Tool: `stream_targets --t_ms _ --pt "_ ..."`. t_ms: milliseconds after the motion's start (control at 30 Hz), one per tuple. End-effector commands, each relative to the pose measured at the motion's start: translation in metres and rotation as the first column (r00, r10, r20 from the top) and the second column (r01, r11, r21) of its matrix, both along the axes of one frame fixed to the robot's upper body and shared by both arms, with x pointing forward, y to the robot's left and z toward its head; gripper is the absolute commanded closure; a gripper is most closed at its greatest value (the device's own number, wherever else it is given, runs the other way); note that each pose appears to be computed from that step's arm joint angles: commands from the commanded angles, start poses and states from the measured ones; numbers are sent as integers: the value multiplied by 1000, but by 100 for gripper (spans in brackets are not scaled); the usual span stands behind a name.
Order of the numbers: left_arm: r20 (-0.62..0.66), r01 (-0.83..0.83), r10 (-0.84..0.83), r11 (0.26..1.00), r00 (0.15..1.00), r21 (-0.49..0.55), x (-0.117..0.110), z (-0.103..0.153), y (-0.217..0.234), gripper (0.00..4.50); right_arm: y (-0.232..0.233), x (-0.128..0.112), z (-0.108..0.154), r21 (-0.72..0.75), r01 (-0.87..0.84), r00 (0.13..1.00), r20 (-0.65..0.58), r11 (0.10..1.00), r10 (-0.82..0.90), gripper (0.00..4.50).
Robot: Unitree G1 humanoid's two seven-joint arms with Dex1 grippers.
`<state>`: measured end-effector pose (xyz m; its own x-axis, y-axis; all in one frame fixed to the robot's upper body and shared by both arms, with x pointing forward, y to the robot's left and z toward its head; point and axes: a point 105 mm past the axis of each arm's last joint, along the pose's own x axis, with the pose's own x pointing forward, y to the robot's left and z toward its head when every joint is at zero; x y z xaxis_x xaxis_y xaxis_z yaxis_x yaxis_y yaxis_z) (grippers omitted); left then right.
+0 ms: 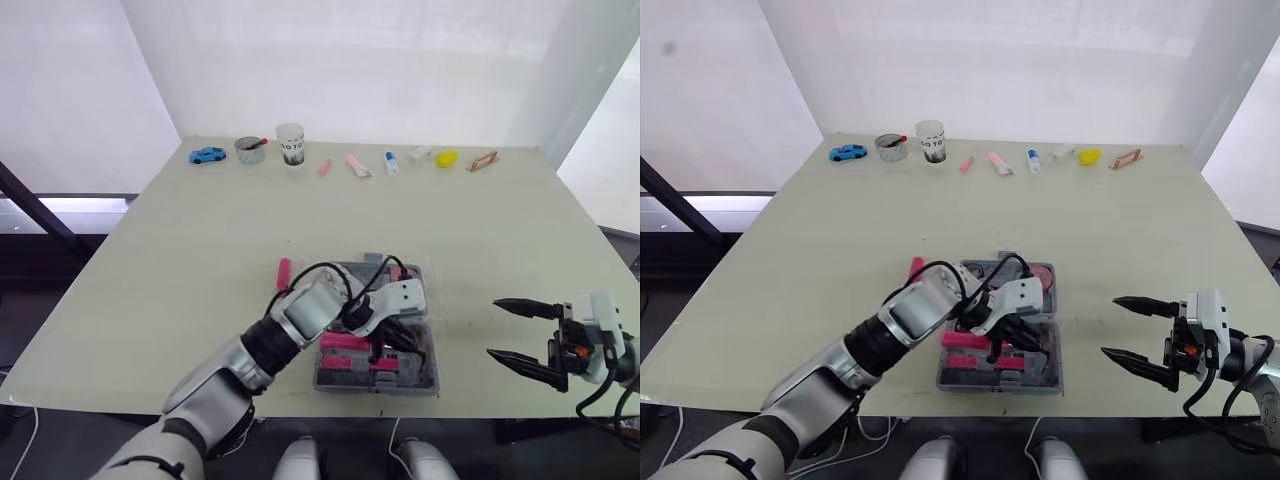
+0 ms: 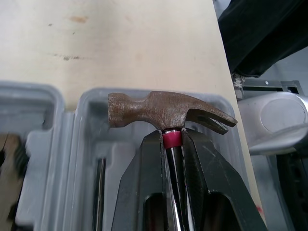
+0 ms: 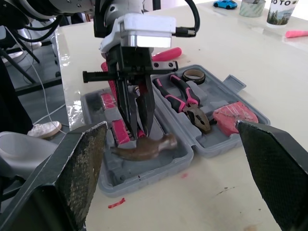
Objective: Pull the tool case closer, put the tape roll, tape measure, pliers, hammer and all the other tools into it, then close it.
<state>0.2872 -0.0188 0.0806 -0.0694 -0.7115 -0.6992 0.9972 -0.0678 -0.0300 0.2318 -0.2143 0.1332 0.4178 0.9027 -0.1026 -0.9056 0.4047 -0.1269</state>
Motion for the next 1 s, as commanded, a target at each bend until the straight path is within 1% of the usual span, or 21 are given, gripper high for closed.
stream_targets --t_ms 33,200,667,767,1000 --pt "40 7 -8 1000 999 26 6 4 -8 439 -5 -1 7 -17 6 999 43 1000 -5 0" --pt "25 25 -27 997 999 69 5 0 -9 439 -5 1 8 -7 31 997 73 1000 -30 0" --pt "36 32 -35 995 999 91 11 -5 -18 439 -1 -6 3 1 47 996 78 999 -47 0" --pt "66 32 -38 995 997 98 15 -5 -18 439 -2 -6 3 -9 45 996 79 999 -45 0" --pt "86 29 -37 995 996 94 18 -5 -20 439 -5 -6 4 -29 30 996 81 999 -28 0"
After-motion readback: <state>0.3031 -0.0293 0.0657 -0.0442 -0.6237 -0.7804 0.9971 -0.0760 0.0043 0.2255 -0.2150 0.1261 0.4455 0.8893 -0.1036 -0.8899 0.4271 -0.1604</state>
